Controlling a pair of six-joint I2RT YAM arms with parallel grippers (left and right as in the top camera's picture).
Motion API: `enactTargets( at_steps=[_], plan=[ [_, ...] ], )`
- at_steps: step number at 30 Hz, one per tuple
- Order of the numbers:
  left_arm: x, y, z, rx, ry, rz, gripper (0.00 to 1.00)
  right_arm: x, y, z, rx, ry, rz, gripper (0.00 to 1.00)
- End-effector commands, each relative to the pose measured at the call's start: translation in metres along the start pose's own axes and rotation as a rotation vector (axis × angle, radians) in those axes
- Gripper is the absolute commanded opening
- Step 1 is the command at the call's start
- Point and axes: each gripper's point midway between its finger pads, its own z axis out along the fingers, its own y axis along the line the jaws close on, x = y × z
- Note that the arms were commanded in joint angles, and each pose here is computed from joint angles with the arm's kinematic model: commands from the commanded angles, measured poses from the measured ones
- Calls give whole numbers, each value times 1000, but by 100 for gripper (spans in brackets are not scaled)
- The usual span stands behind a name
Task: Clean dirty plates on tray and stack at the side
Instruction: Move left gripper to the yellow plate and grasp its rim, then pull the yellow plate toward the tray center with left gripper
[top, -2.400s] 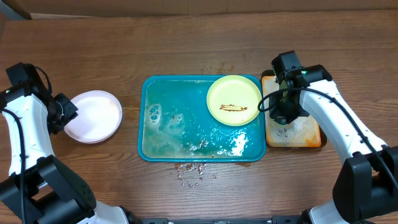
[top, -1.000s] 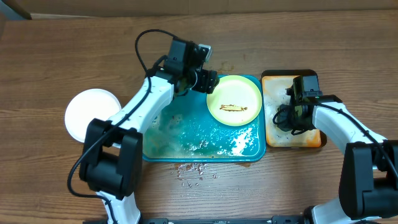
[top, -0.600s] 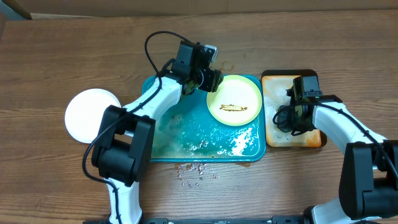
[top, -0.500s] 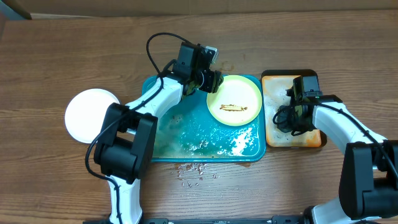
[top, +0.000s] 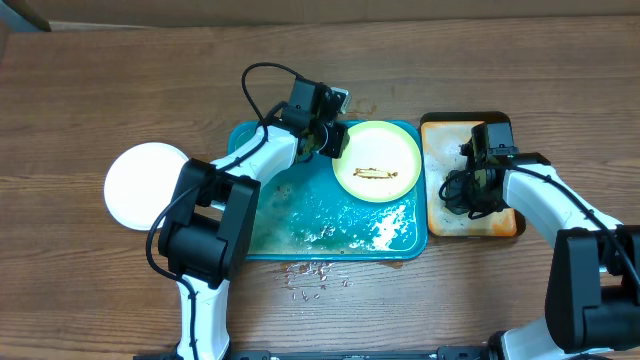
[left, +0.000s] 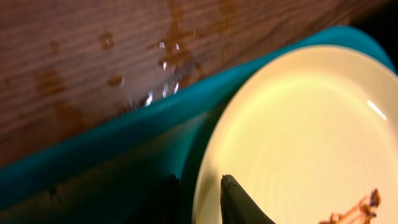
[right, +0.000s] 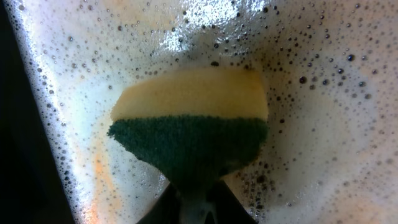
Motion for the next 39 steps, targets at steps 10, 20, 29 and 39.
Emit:
enactTargets(
  at_steps=[10, 20, 29, 39],
  plan=[
    [55, 32, -9, -105, 226, -109, 4, 11, 0, 4, -11, 33, 12, 14],
    [115, 68, -67, -276, 456, -556, 4, 14, -1, 4, -8, 46, 14, 14],
    [131, 48, -76, -207, 552, -632, 26, -9, 5, -17, -11, 16, 10, 13],
    [49, 65, -81, -162, 330, -451, 36, -15, 8, -46, -3, 59, 4, 14]
  ],
)
